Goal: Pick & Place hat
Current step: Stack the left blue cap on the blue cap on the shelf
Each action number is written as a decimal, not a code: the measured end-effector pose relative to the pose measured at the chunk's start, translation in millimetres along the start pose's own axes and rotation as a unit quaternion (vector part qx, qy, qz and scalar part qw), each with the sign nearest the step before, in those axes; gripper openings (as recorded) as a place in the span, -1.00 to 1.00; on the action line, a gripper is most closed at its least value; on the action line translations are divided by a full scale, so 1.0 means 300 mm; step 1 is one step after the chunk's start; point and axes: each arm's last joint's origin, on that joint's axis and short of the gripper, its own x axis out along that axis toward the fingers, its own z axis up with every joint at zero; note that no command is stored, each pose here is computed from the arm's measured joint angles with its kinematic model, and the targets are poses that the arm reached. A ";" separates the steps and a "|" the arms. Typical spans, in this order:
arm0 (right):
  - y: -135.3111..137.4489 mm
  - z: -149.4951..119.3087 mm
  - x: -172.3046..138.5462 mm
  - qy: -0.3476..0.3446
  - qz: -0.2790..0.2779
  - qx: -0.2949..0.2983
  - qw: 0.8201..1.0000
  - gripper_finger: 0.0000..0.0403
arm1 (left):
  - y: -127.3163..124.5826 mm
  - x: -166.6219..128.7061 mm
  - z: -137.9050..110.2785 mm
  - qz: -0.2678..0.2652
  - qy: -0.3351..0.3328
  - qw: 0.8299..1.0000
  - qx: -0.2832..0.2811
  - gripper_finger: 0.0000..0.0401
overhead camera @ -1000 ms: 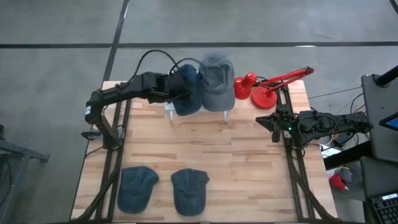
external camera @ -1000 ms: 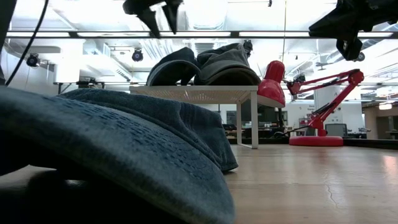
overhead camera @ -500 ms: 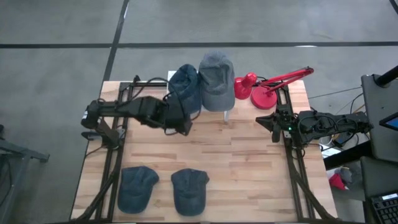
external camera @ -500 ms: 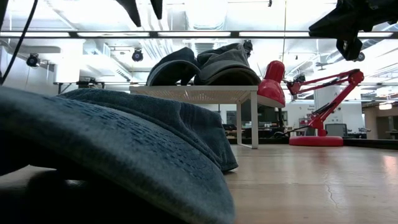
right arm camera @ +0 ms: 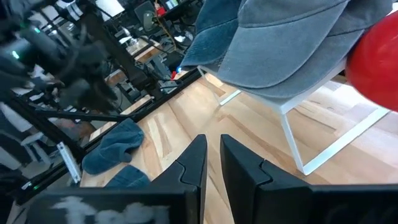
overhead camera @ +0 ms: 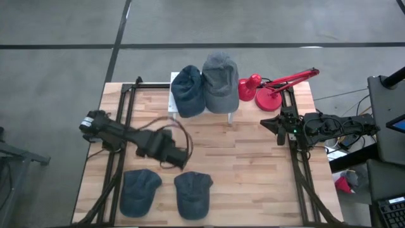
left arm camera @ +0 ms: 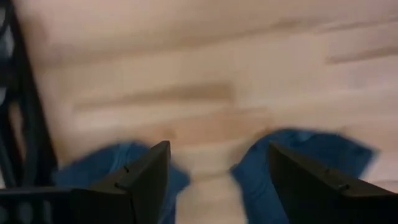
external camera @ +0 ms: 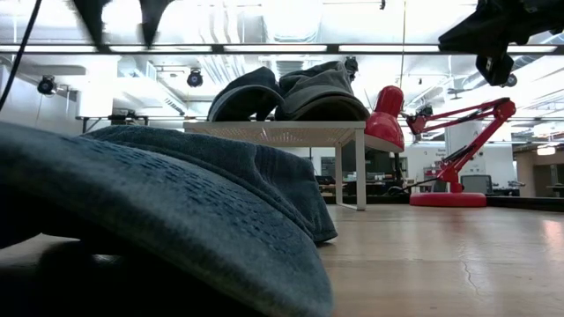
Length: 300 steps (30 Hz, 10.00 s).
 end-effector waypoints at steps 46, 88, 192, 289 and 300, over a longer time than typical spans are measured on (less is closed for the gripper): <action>-0.002 -0.012 0.004 0.015 0.014 -0.106 0.994 -0.78 | 0.143 0.215 -0.295 0.153 0.115 0.979 -0.069 0.32; -0.002 -0.012 0.004 0.015 0.014 -0.098 0.995 -0.79 | 0.262 0.541 -0.387 0.103 0.126 0.984 -0.072 -0.36; -0.003 -0.014 0.004 0.018 0.012 -0.100 0.995 -0.78 | -0.112 -0.071 0.674 -0.097 -0.419 0.856 -0.286 -0.91; -0.007 -0.019 0.004 0.027 0.007 -0.102 0.994 -0.78 | -0.119 -0.012 0.640 -0.094 -0.377 0.870 -0.303 -0.86; -0.007 -0.019 0.004 0.027 0.007 -0.100 0.995 -0.78 | -0.135 -0.011 0.645 -0.103 -0.383 0.874 -0.280 -0.65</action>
